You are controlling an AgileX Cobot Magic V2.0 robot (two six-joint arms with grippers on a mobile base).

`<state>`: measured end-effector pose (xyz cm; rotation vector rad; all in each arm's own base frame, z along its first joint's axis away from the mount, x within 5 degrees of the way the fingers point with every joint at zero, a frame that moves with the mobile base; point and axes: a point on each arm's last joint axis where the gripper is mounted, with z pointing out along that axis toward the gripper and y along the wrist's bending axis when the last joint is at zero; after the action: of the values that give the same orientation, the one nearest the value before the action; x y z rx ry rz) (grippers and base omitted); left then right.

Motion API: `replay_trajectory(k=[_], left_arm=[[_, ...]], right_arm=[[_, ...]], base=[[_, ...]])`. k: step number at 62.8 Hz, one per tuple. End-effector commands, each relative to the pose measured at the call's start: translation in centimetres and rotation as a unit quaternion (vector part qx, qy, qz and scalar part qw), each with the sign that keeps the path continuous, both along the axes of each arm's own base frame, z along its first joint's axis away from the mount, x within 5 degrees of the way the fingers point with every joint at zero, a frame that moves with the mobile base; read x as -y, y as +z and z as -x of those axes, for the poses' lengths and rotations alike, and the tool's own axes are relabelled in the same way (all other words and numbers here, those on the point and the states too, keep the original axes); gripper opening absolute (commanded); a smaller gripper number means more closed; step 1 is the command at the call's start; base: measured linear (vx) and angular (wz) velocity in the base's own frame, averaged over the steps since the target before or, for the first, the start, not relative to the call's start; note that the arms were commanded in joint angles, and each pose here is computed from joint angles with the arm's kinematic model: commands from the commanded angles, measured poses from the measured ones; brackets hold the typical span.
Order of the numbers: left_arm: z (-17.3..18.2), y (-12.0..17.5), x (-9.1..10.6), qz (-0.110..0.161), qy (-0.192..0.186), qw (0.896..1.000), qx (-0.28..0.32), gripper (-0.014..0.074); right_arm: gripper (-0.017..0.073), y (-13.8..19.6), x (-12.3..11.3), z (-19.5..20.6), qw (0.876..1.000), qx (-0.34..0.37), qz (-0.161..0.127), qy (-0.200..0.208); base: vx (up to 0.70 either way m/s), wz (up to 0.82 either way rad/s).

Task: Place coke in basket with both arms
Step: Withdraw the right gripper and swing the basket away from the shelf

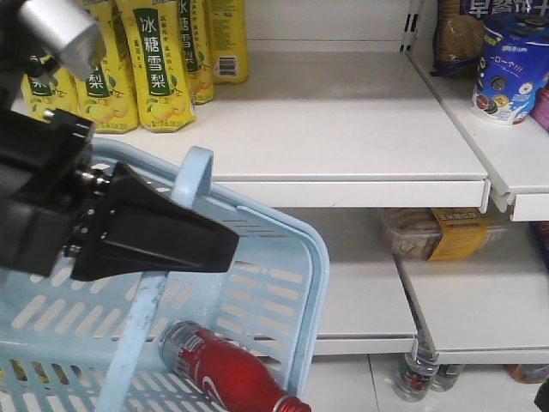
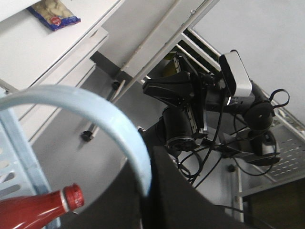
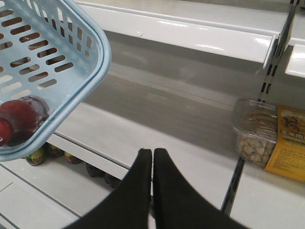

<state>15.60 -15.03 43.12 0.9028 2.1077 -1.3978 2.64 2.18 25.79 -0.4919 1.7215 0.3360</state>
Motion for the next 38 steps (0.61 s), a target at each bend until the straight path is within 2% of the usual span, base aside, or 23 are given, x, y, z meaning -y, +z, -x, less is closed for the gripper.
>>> replay_trajectory(k=[1, 5, 12, 19, 27, 38], left_arm=[[2.3, 2.9, -0.8, 0.047, 0.003, 0.997, 0.058, -0.0006], [2.9, 3.1, -1.3, 0.034, 0.016, 0.996, 0.080, -0.0006], [3.4, 3.6, -2.3, 0.019, 0.076, 0.992, 0.094, -0.0006], [3.5, 3.9, -3.4, 0.001, 0.152, 0.983, 0.099, -0.0006], [3.6, 3.6, -4.4, -0.030, 0.203, 0.972, 0.113, -0.0006], [4.0, 1.6, -5.5, -0.030, 0.257, 0.955, 0.144, -0.0006]], right_arm=[[-0.0005, 1.3, 0.1, -0.1, 0.999, 0.038, -0.017, -0.008], [-0.0005, 1.3, 0.1, -0.1, 0.999, 0.038, -0.017, -0.008], [-0.0005, 1.3, 0.1, -0.1, 0.999, 0.038, -0.017, -0.008], [-0.0005, 1.3, 0.1, -0.1, 0.999, 0.038, -0.017, -0.008], [-0.0005, 1.3, 0.1, -0.1, 0.999, 0.039, -0.016, -0.008], [-0.0005, 1.3, 0.1, -0.1, 0.999, 0.039, -0.016, -0.008]], base=[[0.00, 0.00], [0.00, 0.00], [0.00, 0.00], [0.00, 0.00], [0.00, 0.00], [0.00, 0.00]])
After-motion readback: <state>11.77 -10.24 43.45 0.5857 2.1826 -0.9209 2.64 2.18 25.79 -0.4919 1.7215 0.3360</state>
